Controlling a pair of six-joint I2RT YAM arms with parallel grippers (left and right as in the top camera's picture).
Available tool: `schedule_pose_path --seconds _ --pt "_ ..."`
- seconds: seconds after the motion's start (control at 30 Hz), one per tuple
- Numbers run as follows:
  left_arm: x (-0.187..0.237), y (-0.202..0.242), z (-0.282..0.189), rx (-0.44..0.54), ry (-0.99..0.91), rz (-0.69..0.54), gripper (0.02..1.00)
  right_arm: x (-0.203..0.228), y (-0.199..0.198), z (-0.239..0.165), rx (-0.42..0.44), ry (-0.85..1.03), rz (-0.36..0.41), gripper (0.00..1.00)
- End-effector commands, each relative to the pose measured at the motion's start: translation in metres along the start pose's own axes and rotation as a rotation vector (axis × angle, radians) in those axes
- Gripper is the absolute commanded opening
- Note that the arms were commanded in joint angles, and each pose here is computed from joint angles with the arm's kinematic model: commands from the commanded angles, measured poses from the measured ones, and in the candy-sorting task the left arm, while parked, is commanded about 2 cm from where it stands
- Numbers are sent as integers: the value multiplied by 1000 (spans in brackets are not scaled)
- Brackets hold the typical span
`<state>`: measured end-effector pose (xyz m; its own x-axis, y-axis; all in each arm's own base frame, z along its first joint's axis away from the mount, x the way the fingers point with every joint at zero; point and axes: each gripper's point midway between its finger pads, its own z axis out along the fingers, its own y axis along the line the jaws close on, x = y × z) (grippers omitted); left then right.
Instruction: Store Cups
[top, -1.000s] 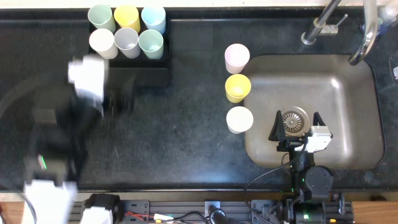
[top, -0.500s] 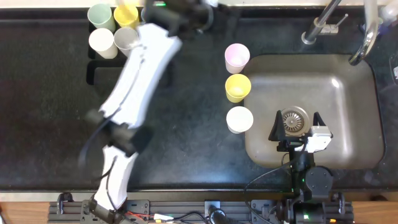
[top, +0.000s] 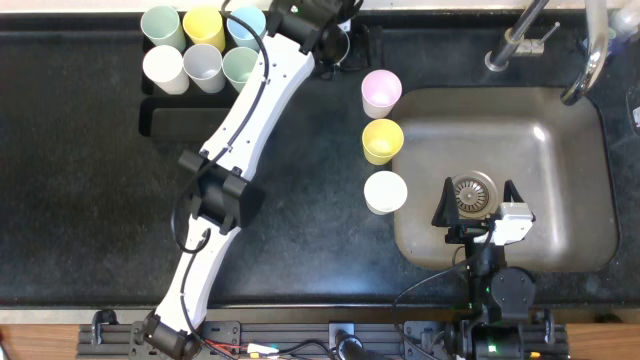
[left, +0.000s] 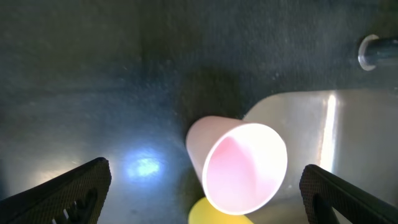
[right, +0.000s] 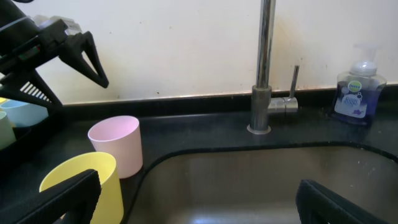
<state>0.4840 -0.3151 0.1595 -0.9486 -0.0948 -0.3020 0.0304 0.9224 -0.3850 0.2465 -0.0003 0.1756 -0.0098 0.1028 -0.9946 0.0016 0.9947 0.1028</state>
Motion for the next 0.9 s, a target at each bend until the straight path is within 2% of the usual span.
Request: schedule_pose_path --seconds 0.03,0.27,0.9 --pt "19 -15 18 34 67 -10 1000 4 0 0 -1 1 5 998" --pt "47 5 31 -45 184 -35 1000 4 0 0 -1 1 5 998" --pt "47 19 50 -99 181 -38 1000 4 0 0 -1 1 5 998"
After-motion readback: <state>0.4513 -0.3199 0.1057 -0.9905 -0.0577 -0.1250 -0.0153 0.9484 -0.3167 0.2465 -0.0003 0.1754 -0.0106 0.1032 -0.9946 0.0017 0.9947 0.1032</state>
